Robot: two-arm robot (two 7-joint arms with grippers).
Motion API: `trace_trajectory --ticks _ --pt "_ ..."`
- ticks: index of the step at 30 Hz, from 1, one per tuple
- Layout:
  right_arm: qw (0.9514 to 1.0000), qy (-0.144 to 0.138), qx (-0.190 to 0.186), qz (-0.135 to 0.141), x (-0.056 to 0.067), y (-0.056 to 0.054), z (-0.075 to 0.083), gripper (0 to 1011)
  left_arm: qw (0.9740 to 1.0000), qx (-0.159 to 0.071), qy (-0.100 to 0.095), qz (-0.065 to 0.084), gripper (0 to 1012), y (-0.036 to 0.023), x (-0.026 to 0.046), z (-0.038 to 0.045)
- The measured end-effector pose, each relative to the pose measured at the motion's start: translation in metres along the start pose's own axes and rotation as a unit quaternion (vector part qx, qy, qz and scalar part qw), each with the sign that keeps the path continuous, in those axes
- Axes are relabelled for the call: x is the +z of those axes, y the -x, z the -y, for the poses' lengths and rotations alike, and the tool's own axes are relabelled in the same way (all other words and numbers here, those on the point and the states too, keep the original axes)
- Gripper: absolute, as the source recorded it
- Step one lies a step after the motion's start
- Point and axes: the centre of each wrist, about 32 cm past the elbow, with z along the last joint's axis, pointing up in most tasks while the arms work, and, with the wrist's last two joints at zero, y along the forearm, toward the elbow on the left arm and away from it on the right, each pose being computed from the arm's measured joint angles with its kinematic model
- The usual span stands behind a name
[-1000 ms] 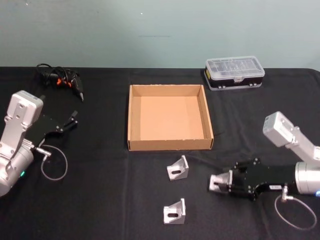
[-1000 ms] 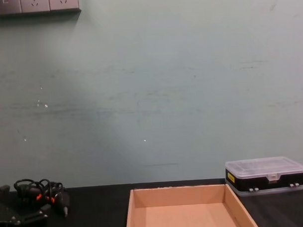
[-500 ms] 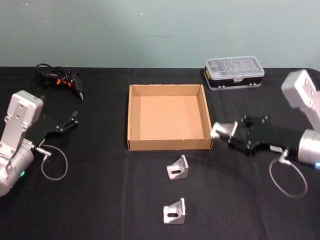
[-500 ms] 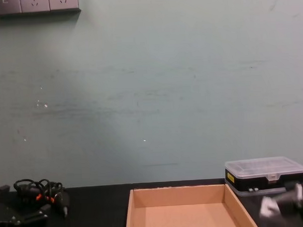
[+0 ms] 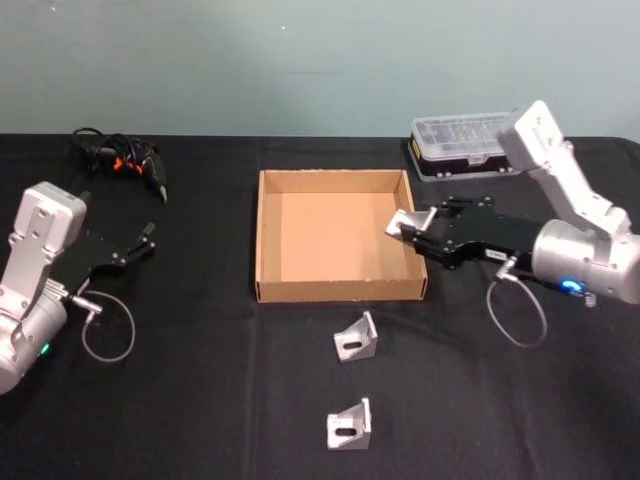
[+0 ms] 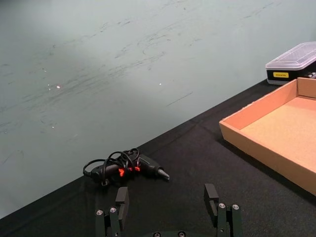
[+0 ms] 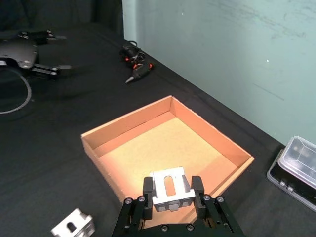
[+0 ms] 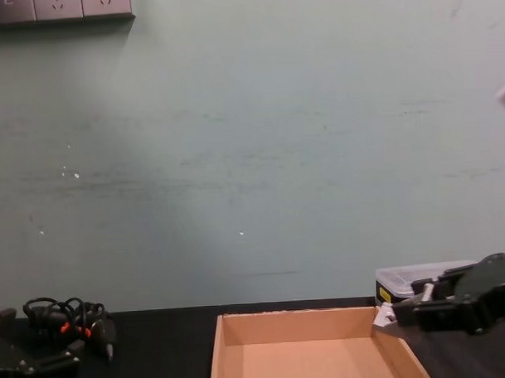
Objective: Use one hand to pick up the angle iron from the table and place it into the box.
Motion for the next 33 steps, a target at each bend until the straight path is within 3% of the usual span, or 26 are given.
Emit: trace_trajectory --ticks 5,15,33 --pt "0.9999 0.011 0.000 -0.006 0.001 -0.004 -0.022 469 1.0000 0.000 0.000 0.000 1000 0.0000 0.0000 0.0000" --pt "0.9994 0.031 0.008 -0.011 0.001 -0.009 -0.050 469 1.0000 0.000 0.000 0.000 1000 0.0000 0.0000 0.0000" --pt "0.9975 0.063 0.025 -0.016 -0.007 -0.007 -0.071 469 1.0000 0.000 0.000 0.000 1000 0.0000 0.0000 0.0000"
